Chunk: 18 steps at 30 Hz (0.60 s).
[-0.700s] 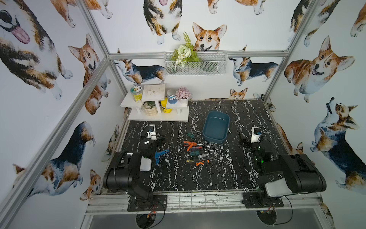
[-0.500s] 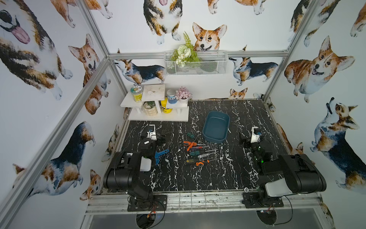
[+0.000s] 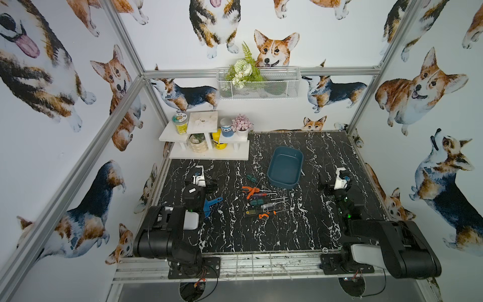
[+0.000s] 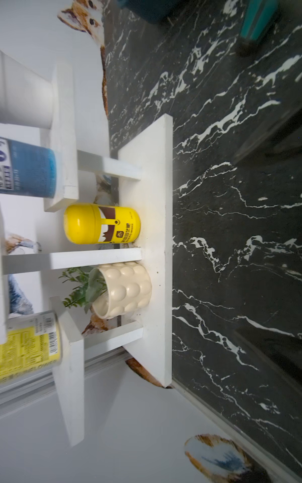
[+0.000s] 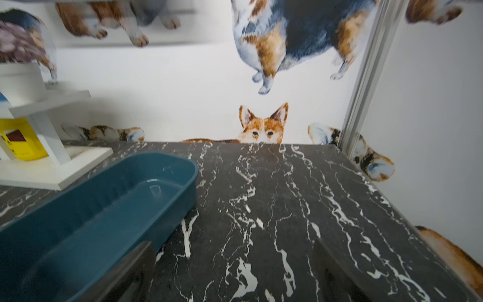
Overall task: Put the screwdriver on the desktop into the storage box
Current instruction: Pick up the screwdriver from the center of the board.
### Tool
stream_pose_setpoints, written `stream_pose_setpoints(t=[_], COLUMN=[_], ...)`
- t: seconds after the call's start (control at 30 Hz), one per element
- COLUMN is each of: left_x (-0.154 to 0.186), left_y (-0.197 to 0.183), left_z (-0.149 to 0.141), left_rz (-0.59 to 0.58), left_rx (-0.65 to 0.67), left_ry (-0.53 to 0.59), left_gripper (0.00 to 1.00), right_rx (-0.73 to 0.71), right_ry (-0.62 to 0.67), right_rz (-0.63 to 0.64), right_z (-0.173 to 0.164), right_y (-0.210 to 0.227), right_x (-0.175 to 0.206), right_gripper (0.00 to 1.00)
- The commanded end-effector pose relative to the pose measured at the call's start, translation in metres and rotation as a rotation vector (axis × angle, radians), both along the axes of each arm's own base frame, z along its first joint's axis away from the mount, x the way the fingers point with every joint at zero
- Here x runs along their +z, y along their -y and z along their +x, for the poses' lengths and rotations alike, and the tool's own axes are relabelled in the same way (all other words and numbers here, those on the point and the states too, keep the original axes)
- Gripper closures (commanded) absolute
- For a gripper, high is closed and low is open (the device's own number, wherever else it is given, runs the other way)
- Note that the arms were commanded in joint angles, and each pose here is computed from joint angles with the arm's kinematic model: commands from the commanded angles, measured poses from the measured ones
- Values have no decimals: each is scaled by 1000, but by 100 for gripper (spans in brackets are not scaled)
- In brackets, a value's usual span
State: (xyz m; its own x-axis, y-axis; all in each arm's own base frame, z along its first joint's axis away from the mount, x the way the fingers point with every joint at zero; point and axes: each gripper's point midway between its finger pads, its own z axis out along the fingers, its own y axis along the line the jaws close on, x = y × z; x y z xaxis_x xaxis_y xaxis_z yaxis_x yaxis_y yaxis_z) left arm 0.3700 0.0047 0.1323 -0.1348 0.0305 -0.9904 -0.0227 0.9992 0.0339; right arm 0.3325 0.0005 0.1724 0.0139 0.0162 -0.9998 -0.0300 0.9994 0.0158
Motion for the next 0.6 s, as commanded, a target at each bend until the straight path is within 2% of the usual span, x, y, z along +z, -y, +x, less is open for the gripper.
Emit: stream_pose_setpoints(t=[0.0,0.07,0.13,0.2,0.3,0.47,0.57], left_x=[24,37,47,54,61,63,60], left_y=[-8,-14,-25,-33,-15,15,44], left_z=[-10,-12,-15,-21,-32,-46,-53], left_rz=[-19,-61,-151,-232,-287,-404,-409], left_rx=[49,90,170,229,134,-6,-94], left_ry=[45,22,-39,-91,-110,-177,-256], left_gripper=[0,0,0,0,0,0,0], right_rx=[-25,-104,-238,-294,-214,-157,-154], right_ry=[54,33,-1,4,-26,-242,-363], right_rz=[62,214,394,529,610,668,698], right_z=[-14,-19,-27,-38,-44,-44,-44], right_y=[4,19,40,49,34,13,5], right_x=[23,28,27,27,26,11,5], right_gripper=[0,0,0,0,0,0,0])
